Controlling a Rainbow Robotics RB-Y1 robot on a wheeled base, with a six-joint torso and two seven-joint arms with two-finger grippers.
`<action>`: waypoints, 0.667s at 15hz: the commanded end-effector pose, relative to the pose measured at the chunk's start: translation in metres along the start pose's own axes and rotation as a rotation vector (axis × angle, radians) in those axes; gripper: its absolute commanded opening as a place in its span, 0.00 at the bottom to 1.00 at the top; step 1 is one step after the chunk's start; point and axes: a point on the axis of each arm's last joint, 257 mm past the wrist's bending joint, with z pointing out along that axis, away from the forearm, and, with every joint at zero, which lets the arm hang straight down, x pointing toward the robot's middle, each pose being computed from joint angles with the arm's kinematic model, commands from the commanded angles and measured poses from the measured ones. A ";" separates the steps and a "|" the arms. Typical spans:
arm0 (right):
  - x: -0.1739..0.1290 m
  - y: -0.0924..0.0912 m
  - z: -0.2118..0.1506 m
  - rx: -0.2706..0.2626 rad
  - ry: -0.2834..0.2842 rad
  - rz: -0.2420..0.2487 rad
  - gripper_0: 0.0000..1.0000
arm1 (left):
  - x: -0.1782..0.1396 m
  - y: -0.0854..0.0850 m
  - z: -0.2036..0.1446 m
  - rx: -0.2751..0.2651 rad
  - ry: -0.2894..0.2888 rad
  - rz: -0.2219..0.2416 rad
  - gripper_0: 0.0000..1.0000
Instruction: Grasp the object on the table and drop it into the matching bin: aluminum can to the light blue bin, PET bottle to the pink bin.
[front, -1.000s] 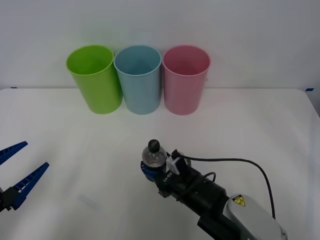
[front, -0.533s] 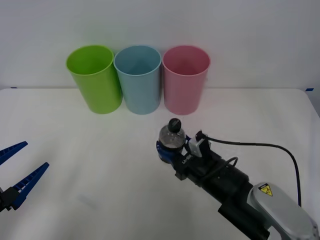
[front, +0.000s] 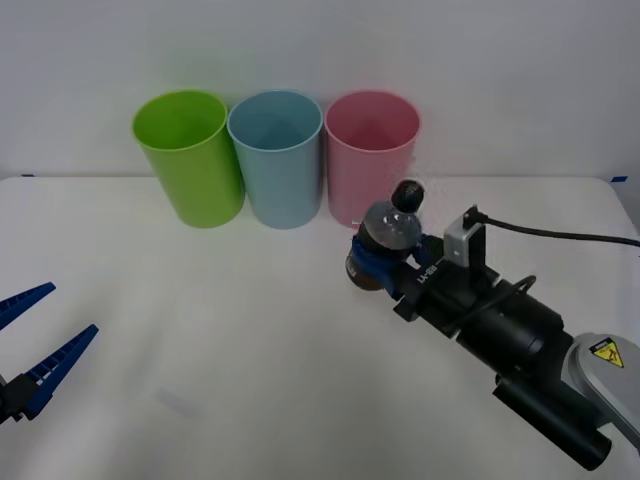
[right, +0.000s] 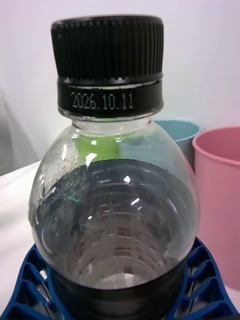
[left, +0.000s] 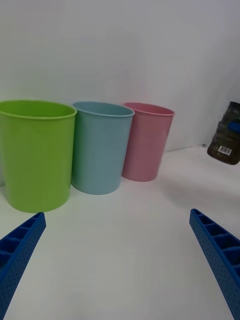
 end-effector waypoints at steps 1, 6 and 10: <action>-0.025 -0.012 -0.006 -0.006 -0.017 -0.012 0.00 | 0.000 0.000 0.000 0.000 0.000 0.000 1.00; -0.065 -0.024 -0.013 -0.052 -0.030 -0.036 0.00 | 0.000 0.000 0.000 0.000 0.000 0.000 1.00; -0.095 -0.040 -0.014 -0.074 -0.037 -0.030 0.00 | 0.000 0.000 0.000 0.000 0.000 0.000 1.00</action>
